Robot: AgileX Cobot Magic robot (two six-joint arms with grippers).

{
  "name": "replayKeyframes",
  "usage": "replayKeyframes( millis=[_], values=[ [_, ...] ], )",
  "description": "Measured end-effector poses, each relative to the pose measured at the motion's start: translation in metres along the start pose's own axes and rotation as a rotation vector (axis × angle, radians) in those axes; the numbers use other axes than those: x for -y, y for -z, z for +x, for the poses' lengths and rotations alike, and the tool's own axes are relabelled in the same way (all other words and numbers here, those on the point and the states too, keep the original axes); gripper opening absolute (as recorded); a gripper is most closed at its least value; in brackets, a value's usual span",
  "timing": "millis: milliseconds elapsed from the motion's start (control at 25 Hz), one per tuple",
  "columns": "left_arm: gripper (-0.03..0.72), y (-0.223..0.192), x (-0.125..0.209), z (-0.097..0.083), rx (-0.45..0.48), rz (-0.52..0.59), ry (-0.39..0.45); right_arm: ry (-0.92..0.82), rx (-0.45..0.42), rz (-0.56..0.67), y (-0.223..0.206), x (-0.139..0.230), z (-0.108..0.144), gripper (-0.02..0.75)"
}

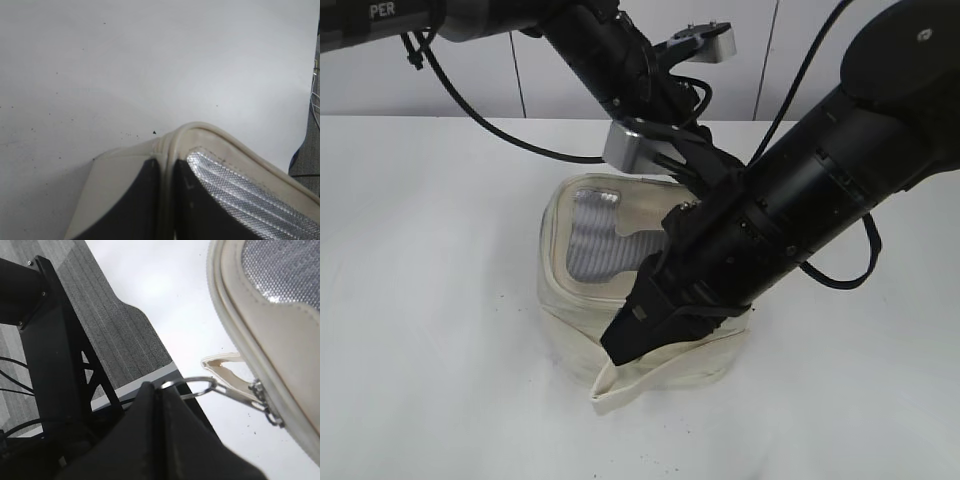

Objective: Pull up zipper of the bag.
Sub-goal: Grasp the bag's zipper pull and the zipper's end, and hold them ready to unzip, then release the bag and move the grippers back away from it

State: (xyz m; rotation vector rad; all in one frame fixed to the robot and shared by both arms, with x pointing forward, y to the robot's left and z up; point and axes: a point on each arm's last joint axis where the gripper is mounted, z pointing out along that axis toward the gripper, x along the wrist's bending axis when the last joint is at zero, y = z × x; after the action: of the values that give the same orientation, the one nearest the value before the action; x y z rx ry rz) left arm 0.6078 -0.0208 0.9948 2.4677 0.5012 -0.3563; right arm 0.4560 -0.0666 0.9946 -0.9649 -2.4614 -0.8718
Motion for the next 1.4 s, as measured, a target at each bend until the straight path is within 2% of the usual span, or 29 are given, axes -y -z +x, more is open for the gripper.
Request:
replayKeyframes(
  millis=[160, 240, 360, 400, 520, 600, 680, 760, 920, 1040, 1200, 1400],
  values=[
    [0.055, 0.000, 0.000, 0.000, 0.001, 0.001, 0.000, -0.023, -0.007, 0.006, 0.000, 0.000, 0.000, 0.011],
    [0.055, 0.000, 0.000, 0.000, 0.002, 0.001, 0.000, -0.044, -0.011, 0.011, 0.000, 0.000, 0.001, 0.061],
    [0.055, 0.000, 0.000, 0.000, 0.003, 0.000, 0.003, -0.090, -0.020, 0.041, -0.001, 0.003, 0.003, 0.260],
    [0.059, 0.000, 0.000, 0.000, 0.003, 0.000, 0.003, -0.108, -0.010, 0.051, 0.000, 0.003, 0.003, 0.352],
    [0.116, 0.002, -0.001, -0.001, 0.001, -0.004, 0.001, -0.120, 0.044, 0.070, 0.005, 0.004, 0.002, 0.577],
    [0.181, 0.005, -0.002, -0.003, -0.006, -0.006, -0.006, -0.098, 0.090, 0.066, 0.014, 0.003, 0.004, 0.636],
    [0.248, 0.008, -0.002, -0.004, -0.013, -0.006, -0.011, -0.097, 0.156, 0.029, 0.026, -0.001, 0.006, 0.652],
    [0.282, 0.010, -0.003, -0.005, -0.019, -0.007, -0.016, -0.095, 0.228, -0.012, 0.036, -0.004, 0.005, 0.654],
    [0.301, 0.023, -0.005, -0.007, -0.039, -0.024, -0.022, -0.130, 0.336, -0.053, 0.058, -0.005, -0.007, 0.654],
    [0.304, 0.038, -0.006, -0.006, -0.088, -0.043, -0.011, -0.183, 0.382, -0.087, 0.073, -0.003, -0.023, 0.654],
    [0.305, 0.066, -0.004, -0.001, -0.182, -0.059, 0.048, -0.293, 0.437, -0.135, 0.097, 0.002, -0.052, 0.648],
    [0.306, 0.107, 0.010, 0.017, -0.355, -0.040, 0.184, -0.430, 0.506, -0.202, 0.130, 0.014, -0.089, 0.636]
  ],
)
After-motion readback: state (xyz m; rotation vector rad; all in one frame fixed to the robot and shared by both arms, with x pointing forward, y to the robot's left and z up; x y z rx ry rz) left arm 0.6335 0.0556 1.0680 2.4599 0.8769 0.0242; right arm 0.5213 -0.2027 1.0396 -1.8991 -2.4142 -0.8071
